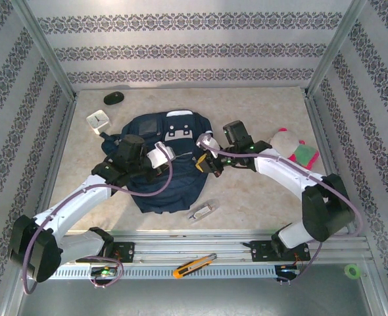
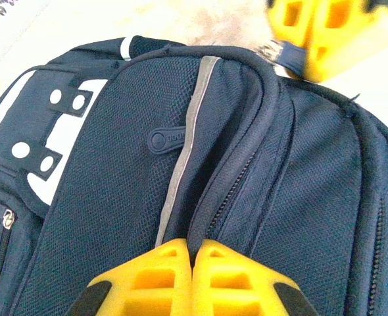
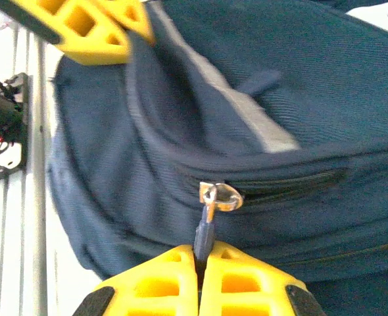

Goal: Pack the student bag

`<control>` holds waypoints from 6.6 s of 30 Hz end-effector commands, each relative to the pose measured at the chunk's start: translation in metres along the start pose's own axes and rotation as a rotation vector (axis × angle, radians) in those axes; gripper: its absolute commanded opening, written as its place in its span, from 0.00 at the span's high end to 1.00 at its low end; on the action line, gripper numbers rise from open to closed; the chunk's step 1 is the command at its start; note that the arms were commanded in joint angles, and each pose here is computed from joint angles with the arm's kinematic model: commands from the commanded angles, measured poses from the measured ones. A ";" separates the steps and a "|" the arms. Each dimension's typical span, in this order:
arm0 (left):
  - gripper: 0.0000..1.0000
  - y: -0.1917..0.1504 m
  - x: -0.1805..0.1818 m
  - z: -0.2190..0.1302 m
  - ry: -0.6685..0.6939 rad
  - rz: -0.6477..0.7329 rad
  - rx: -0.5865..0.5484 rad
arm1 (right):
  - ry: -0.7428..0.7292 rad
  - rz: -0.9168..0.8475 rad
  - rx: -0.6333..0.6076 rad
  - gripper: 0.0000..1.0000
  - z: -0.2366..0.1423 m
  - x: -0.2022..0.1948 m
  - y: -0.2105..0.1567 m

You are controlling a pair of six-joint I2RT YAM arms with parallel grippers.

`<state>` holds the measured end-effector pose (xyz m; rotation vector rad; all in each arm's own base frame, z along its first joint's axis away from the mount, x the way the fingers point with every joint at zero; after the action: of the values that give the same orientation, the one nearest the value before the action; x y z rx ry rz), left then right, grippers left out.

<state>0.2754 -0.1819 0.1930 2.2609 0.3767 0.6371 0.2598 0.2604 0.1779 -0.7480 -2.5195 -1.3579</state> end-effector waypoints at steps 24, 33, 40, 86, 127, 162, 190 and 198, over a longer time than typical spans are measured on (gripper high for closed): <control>0.98 0.062 0.018 0.017 0.071 -0.090 -0.255 | 0.136 0.103 -0.107 0.61 0.028 0.072 0.034; 0.98 0.053 0.010 0.001 -0.001 -0.014 -0.353 | 0.010 0.858 -0.262 0.46 -0.017 0.016 0.037; 0.98 0.057 0.005 0.001 -0.036 -0.015 -0.427 | 0.027 1.037 -0.399 0.45 -0.012 0.002 0.050; 0.47 0.020 -0.018 -0.030 0.040 -0.931 -0.094 | -0.017 1.096 -0.889 1.00 -0.021 0.024 0.122; 1.00 -0.030 -0.002 -0.009 0.282 -0.883 0.090 | -0.048 1.050 -0.809 1.00 -0.035 0.022 0.108; 1.00 -0.070 0.033 -0.014 0.203 -0.998 -0.038 | 0.092 1.076 -0.566 0.79 -0.056 -0.134 0.135; 1.00 -0.084 0.043 -0.017 0.305 -0.925 0.090 | -0.672 1.245 0.076 0.44 -0.033 0.042 -0.113; 1.00 -0.081 0.045 -0.015 0.290 -0.924 0.080 | -0.679 1.275 0.193 0.37 -0.006 0.063 -0.130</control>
<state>0.2958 -0.0994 0.1515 1.7605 1.4863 0.4083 0.1418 0.2144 0.1129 -2.3641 -1.6765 -0.4396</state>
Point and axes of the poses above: each hand's point on the last joint's axis, 136 mm out from that joint toward the fingers, its own z axis out along the fingers, its own x axis along the line the jaws close on, y = z × x, the point moved 3 cm from there along -z, back along the fingers, and after that the axes turned 6 degrees about z, right-handed, at the moved point
